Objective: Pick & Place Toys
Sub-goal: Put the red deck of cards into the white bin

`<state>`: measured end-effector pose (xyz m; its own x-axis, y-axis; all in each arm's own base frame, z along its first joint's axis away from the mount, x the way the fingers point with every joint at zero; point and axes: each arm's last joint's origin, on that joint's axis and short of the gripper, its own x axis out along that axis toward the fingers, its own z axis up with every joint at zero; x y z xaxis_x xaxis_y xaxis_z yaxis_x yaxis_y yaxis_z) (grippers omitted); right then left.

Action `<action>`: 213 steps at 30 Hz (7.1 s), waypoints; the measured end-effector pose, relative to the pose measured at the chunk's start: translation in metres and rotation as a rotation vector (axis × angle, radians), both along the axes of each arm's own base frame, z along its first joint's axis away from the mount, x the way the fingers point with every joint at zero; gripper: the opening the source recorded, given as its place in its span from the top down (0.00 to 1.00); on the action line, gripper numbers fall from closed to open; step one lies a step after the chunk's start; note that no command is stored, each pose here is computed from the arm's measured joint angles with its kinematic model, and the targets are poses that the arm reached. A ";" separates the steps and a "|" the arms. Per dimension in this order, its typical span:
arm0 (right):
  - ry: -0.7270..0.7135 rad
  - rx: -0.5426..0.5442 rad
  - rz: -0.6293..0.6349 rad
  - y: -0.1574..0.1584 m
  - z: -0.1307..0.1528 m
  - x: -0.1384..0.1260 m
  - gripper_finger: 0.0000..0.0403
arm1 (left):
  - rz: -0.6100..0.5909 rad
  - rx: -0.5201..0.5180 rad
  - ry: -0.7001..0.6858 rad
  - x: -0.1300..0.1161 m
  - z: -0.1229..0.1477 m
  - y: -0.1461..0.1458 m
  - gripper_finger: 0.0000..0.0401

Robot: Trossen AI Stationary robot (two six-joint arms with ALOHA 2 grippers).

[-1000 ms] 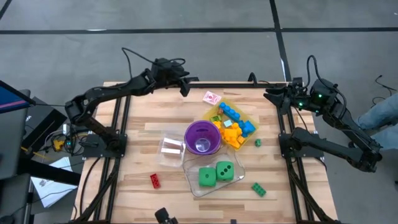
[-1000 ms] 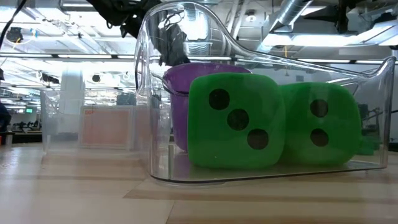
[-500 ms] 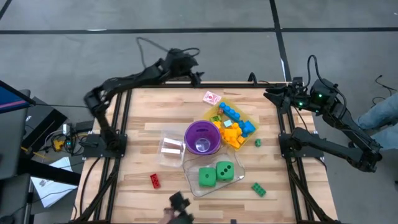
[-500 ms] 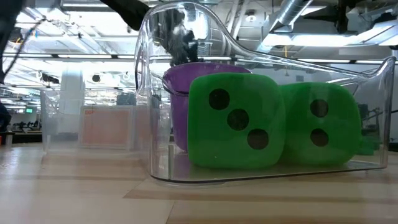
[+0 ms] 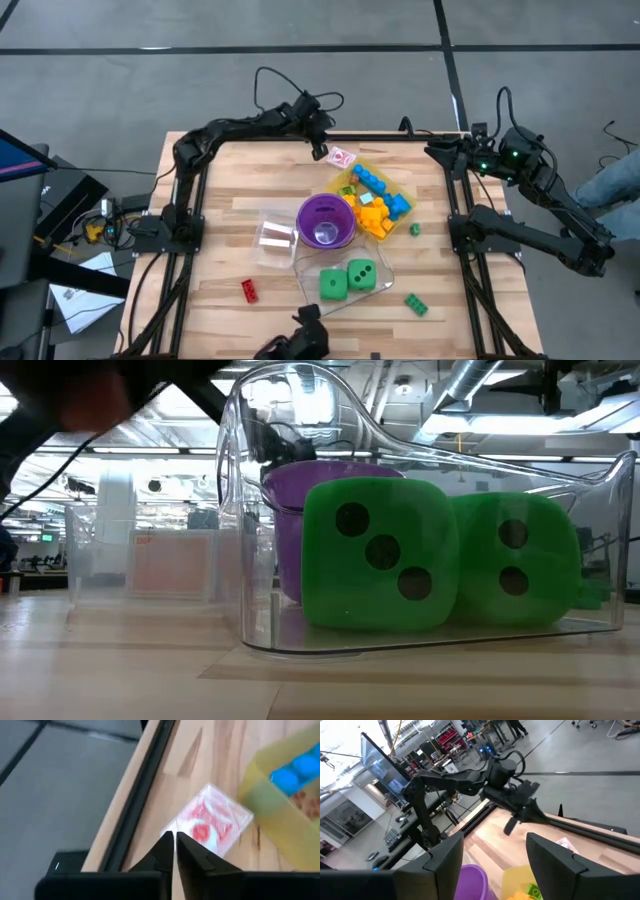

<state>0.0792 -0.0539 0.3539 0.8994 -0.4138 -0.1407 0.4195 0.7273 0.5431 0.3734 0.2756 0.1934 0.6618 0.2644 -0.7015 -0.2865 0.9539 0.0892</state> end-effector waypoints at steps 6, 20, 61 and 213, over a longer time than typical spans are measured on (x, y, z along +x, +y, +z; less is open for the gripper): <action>-0.012 0.028 -0.003 0.000 0.000 0.000 0.48 | -0.085 0.056 0.073 0.010 -0.021 -0.007 0.99; 0.006 0.041 -0.002 0.000 -0.002 0.000 0.48 | -0.162 0.015 0.175 0.002 -0.021 -0.016 1.00; 0.262 0.179 0.156 -0.139 -0.014 0.184 0.68 | 0.164 -0.044 -0.282 -0.171 0.139 -0.127 0.99; 1.308 0.883 0.222 -0.279 -0.188 0.237 0.15 | 0.357 -0.128 -0.609 -0.203 0.141 -0.149 0.99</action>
